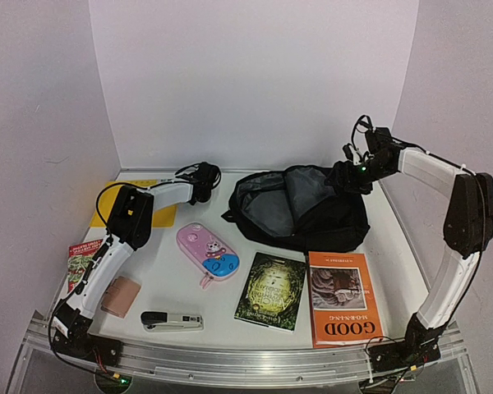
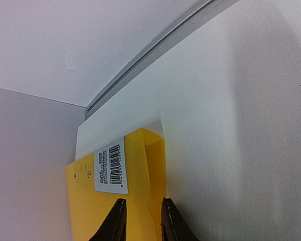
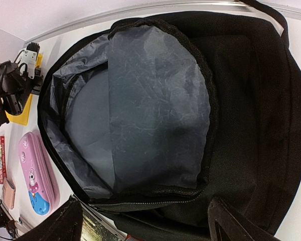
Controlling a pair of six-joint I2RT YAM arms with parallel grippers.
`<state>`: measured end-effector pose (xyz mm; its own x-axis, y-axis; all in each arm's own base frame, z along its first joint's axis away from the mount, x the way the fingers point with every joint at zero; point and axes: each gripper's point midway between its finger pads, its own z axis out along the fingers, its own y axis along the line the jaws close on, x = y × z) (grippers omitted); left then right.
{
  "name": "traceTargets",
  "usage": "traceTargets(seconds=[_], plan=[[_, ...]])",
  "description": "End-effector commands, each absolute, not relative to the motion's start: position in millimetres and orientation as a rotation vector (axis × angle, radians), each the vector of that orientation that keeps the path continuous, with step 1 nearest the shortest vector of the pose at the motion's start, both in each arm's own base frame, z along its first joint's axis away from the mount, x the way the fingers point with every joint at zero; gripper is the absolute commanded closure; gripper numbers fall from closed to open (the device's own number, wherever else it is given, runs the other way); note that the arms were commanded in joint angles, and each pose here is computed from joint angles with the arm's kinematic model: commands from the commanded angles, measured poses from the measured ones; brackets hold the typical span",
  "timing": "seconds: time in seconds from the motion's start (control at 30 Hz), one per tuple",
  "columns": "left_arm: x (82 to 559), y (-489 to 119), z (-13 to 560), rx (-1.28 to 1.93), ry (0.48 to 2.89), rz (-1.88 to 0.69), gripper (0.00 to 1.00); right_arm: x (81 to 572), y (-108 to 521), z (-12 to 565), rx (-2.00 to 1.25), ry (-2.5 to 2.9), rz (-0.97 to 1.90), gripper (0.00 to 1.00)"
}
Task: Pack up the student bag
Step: Pick up the files from the center of the board.
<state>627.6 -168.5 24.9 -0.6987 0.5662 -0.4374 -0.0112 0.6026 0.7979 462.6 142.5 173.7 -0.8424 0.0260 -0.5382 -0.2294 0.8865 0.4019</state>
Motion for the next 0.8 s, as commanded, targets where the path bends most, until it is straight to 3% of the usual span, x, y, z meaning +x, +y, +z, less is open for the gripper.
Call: traceTargets(seconds=[0.0, 0.23, 0.57, 0.77], plan=[[621.4, -156.3, 20.9, 0.446, 2.142, 1.141, 0.79, 466.7, 141.9, 186.5, -0.139, 2.469, 0.621, 0.14], [620.4, -146.4, 27.2, 0.446, 2.108, 1.219, 0.85, 464.8, 141.2, 191.7, -0.142, 2.458, 0.619, 0.14], [616.8, -127.3, 21.2, 0.419, 2.133, 1.254, 0.70, 465.1, 141.4, 195.0, -0.144, 2.451, 0.618, 0.15], [613.1, -113.3, 12.9, 0.416, 2.166, 1.275, 0.70, 466.4, 142.4, 195.8, -0.140, 2.449, 0.626, 0.15]])
